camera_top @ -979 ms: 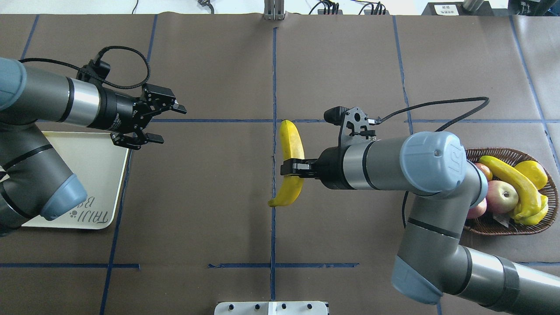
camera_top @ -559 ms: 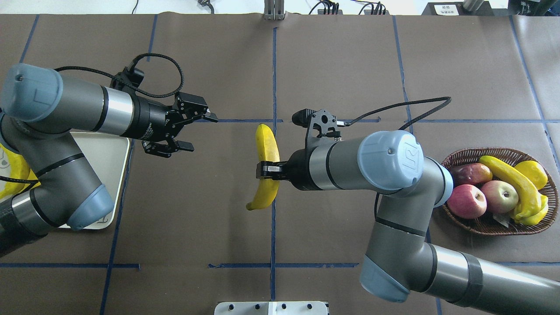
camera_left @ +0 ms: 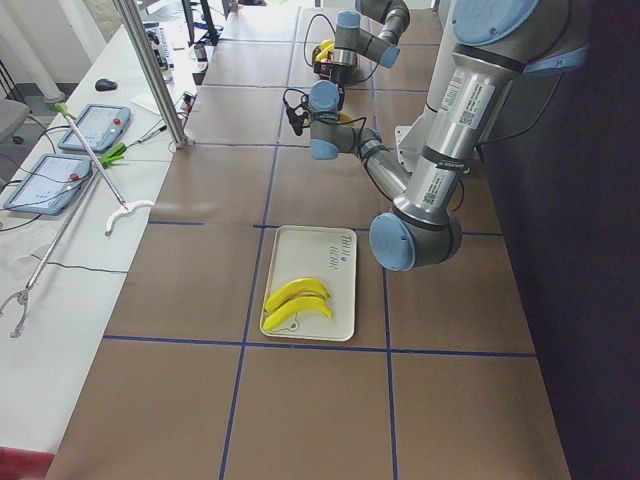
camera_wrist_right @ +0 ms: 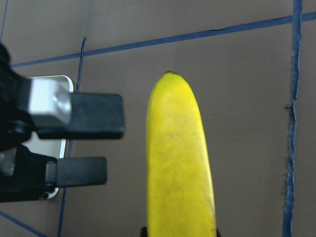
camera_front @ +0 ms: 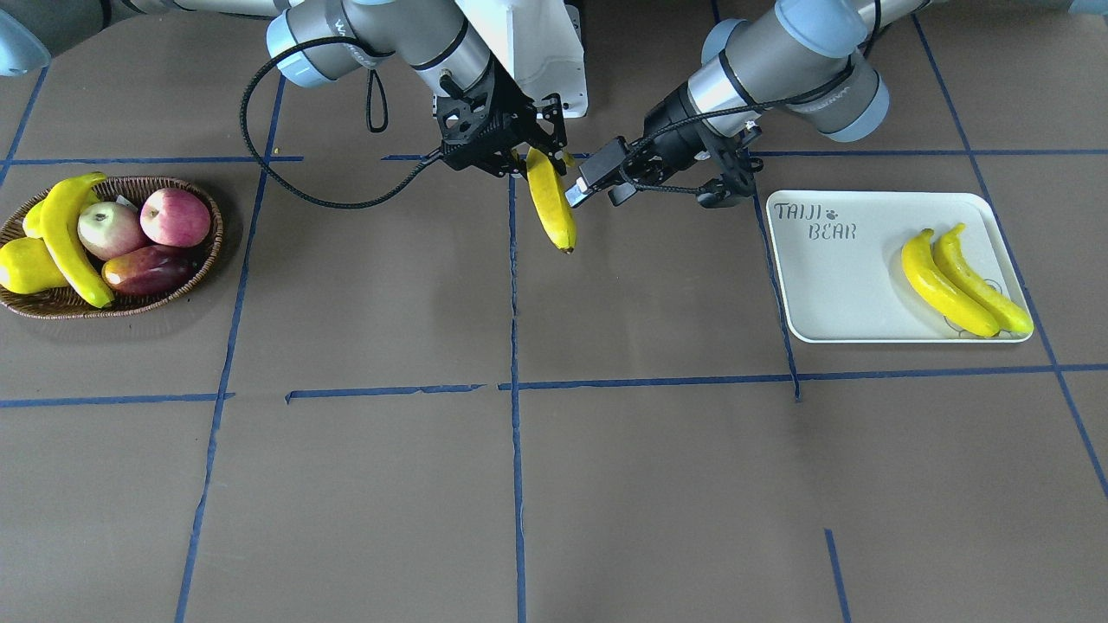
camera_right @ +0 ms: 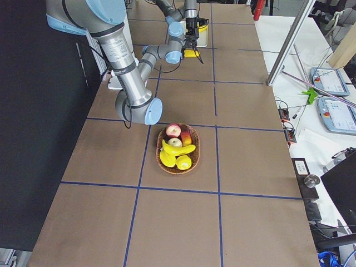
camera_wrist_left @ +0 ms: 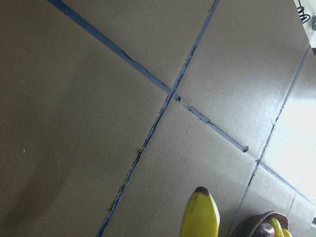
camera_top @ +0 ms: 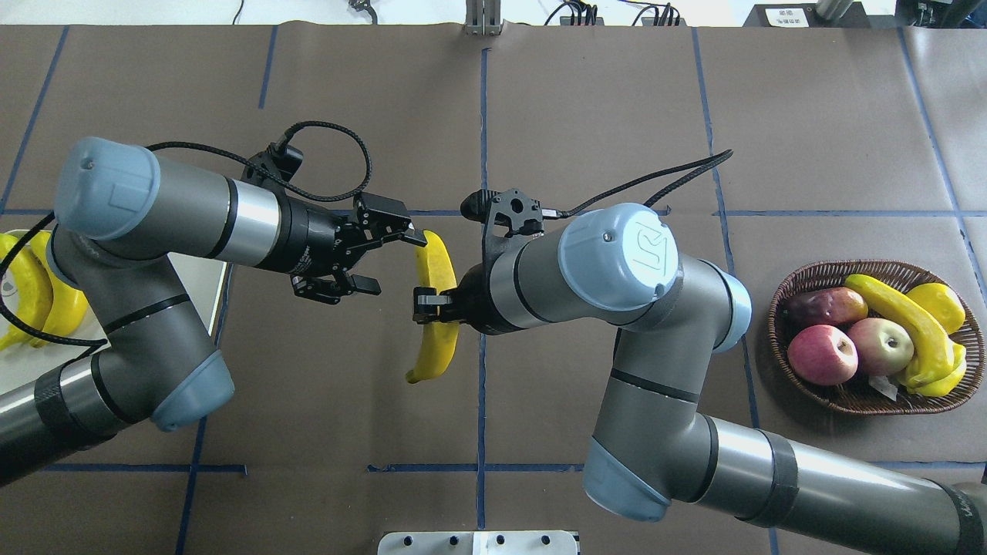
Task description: Transfer all bananas from basket to plate
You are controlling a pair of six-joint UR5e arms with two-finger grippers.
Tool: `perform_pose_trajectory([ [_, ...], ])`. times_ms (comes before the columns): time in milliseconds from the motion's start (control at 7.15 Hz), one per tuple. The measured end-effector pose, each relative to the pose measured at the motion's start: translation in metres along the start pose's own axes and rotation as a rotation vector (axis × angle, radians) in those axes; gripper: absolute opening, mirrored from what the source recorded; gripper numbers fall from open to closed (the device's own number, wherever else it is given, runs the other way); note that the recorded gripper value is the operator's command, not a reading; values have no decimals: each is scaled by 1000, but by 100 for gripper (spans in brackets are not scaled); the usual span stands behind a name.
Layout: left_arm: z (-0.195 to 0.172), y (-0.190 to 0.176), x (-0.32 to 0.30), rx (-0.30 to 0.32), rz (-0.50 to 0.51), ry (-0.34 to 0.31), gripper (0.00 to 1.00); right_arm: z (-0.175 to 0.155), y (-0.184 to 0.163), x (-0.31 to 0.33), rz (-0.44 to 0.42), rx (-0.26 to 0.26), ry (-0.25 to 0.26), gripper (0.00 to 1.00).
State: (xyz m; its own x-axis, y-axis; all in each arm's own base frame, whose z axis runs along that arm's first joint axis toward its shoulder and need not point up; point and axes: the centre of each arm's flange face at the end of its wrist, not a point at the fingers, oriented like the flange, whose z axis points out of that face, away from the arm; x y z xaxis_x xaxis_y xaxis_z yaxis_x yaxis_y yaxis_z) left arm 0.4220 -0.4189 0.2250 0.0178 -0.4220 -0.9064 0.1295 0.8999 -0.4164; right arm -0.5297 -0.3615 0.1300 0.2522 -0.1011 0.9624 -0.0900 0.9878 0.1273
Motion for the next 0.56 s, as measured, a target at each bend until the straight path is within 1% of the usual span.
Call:
perform_pose_trajectory([
  [419,15,15,-6,-23,3,-12,99,0,2,-18,-4,-6,-23,3],
  [559,16,17,-6,-21,4,-11,93,1,4,-21,-5,-11,-26,4],
])
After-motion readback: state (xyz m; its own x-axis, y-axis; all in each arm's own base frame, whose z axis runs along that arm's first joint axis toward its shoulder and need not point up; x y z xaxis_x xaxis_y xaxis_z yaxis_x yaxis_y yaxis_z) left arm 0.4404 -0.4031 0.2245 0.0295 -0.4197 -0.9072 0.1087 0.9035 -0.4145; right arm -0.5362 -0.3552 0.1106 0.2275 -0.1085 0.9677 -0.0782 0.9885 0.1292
